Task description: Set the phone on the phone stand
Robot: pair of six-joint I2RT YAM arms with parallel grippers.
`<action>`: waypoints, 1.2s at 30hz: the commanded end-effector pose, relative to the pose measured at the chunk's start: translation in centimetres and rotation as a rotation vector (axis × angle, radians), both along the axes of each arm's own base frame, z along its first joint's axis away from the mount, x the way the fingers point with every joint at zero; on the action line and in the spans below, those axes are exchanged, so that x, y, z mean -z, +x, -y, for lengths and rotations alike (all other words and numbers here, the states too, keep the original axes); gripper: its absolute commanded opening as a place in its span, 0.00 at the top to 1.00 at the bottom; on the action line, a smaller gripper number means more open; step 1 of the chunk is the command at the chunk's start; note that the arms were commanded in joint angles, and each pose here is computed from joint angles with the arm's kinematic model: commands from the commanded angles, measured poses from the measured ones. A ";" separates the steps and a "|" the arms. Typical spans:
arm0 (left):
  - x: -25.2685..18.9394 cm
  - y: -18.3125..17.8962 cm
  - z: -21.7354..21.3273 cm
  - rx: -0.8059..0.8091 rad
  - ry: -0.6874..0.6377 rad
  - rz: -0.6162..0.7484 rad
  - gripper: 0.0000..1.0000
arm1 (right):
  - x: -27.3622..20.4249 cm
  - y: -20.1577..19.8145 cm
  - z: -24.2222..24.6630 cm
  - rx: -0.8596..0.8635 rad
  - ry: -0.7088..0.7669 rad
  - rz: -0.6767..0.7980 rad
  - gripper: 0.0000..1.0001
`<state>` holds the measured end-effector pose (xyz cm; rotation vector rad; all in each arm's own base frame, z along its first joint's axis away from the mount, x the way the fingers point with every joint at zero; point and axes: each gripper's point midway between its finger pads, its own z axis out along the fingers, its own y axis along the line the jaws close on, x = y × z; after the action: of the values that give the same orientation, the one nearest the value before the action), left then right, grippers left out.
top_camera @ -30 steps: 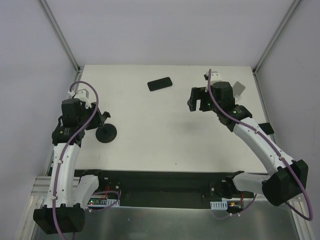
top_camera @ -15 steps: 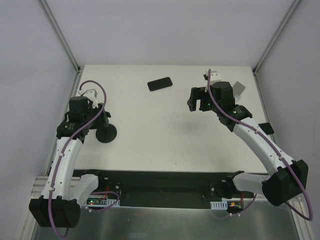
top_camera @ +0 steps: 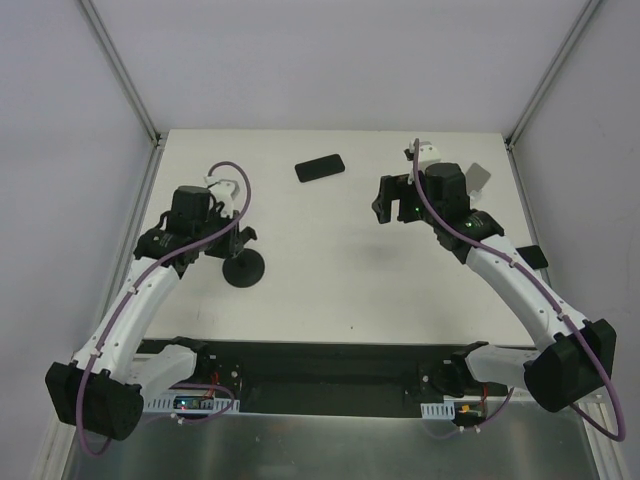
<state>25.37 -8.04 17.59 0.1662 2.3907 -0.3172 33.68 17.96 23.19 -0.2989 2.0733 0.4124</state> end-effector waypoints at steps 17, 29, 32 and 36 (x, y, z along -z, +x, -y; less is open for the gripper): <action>-1.7 -0.1 10.1 0.573 0.011 0.079 0.71 | 0.4 1.2 1.2 0.096 -0.053 -0.024 0.04; -6.0 -1.9 8.2 0.407 -0.074 0.260 0.07 | 3.5 -2.3 13.7 0.609 -0.039 -0.274 0.04; -7.1 -2.0 7.8 0.363 -0.100 0.328 0.06 | 4.0 -3.4 17.3 0.751 -0.003 -0.300 0.04; -9.4 -2.8 8.0 0.350 -0.180 0.419 0.07 | 4.5 -4.4 21.0 0.935 0.086 -0.354 0.04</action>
<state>22.32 -15.76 24.75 0.5947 2.0103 -0.5554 31.28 -0.59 19.33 0.5809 2.2636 -0.0302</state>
